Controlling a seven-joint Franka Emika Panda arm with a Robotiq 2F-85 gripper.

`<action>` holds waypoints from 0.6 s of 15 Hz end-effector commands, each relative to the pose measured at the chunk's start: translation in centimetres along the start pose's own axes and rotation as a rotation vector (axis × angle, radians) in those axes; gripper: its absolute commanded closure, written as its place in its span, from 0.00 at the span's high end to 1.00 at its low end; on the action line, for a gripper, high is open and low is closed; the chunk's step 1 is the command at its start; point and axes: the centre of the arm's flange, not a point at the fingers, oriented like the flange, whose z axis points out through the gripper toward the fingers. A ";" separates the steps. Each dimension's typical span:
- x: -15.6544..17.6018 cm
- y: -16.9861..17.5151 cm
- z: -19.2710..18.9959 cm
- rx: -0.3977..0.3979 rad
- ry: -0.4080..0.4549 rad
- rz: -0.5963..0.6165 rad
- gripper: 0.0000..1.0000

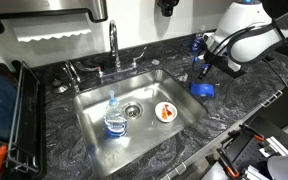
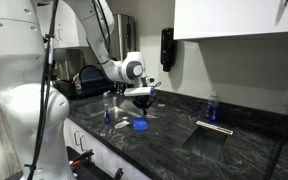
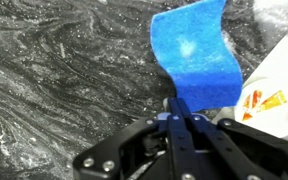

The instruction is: Clean the counter with the sponge

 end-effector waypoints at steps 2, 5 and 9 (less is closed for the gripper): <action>-0.7 -1.7 0.0 0.038 -0.064 -0.017 0.00; -1.2 -2.9 0.7 0.064 -0.088 -0.008 0.00; -1.7 -4.0 1.9 0.081 -0.097 0.005 0.00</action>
